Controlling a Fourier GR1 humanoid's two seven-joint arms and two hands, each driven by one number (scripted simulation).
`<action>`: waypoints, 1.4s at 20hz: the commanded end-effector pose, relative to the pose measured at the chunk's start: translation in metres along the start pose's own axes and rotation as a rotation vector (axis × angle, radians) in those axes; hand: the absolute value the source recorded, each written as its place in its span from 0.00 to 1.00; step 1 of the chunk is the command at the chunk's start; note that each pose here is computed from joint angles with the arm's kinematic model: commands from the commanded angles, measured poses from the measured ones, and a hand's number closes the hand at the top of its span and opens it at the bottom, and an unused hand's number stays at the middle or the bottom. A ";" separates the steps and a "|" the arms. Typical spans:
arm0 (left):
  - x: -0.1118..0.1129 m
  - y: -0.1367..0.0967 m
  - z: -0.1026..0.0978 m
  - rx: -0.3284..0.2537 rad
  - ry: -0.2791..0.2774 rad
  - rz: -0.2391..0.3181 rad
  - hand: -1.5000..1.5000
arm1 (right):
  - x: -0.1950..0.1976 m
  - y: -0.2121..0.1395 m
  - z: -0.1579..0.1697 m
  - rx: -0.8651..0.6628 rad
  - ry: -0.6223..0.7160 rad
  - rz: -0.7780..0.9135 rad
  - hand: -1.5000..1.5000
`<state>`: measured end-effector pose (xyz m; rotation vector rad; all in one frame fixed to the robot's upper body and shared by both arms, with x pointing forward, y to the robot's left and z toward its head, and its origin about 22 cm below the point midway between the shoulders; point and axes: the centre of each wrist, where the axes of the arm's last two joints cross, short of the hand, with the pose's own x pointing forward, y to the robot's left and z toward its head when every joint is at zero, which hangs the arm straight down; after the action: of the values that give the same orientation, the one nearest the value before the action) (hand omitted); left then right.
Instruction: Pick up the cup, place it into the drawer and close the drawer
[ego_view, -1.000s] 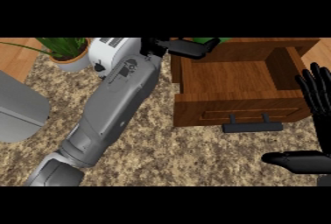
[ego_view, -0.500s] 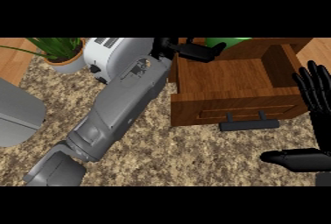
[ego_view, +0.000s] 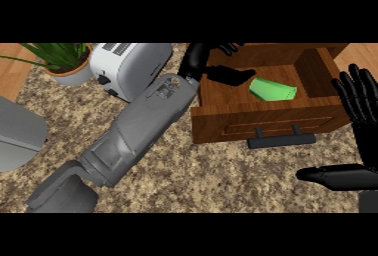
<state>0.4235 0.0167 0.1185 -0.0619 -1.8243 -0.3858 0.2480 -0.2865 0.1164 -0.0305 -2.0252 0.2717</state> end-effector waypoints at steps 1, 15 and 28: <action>-0.013 -0.007 0.010 -0.045 0.042 -0.072 0.00 | -0.002 -0.011 0.003 0.015 0.012 -0.002 0.00; 0.015 -0.020 0.008 0.048 -0.154 0.053 0.00 | 0.018 -0.014 -0.001 0.122 -0.043 -0.158 1.00; 0.027 0.029 0.006 0.134 -0.106 0.176 0.00 | 0.048 -0.014 0.020 0.310 0.045 0.216 1.00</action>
<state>0.4171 0.0178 0.1531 -0.1410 -1.9485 -0.1865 0.2164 -0.2966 0.1447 0.0237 -1.9455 0.6361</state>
